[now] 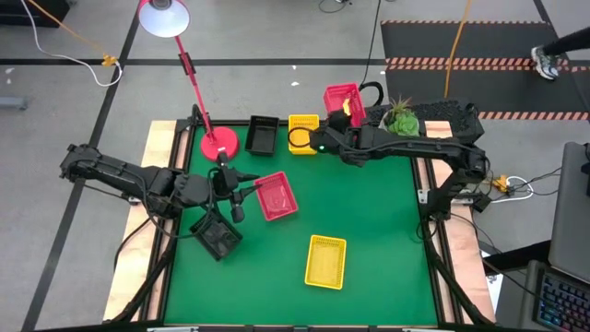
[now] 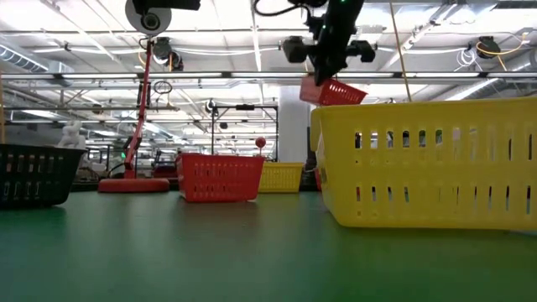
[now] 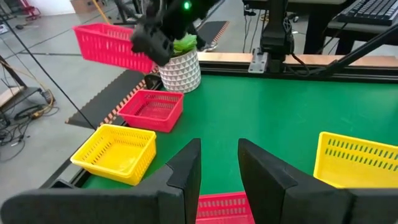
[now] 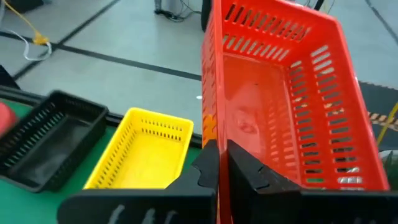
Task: Stack baskets by color
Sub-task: Stack the bottom red bin on the top red bin
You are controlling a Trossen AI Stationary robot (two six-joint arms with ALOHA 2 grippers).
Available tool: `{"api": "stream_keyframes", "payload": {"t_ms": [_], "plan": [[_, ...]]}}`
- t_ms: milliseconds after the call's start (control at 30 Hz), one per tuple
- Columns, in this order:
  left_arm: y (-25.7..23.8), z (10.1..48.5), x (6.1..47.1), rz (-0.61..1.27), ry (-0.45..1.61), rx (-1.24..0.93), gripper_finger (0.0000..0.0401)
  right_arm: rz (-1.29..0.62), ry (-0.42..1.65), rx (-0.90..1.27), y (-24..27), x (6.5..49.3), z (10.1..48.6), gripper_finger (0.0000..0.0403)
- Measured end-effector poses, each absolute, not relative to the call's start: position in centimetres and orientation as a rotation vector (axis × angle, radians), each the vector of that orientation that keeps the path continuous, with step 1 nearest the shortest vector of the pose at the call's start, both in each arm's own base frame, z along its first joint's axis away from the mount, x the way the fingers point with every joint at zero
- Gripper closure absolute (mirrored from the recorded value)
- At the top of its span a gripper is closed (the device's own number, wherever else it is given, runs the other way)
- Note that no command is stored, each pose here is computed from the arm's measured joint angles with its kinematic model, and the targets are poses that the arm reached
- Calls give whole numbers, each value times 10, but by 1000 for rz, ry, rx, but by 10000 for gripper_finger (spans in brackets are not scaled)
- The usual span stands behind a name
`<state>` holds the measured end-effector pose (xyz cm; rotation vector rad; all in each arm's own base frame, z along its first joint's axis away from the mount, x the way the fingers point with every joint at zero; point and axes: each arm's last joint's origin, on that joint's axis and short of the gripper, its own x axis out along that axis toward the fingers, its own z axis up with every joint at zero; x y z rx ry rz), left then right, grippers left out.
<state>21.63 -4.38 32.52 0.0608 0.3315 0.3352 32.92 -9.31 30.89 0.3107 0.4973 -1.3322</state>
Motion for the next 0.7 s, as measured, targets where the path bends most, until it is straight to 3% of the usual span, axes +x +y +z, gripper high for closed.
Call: {"api": "stream_keyframes", "payload": {"t_ms": [700], "plan": [[-44, 325, 216, 327, 332, 48, 293, -1467, 639, 321, -115, 341, 252, 401]]}}
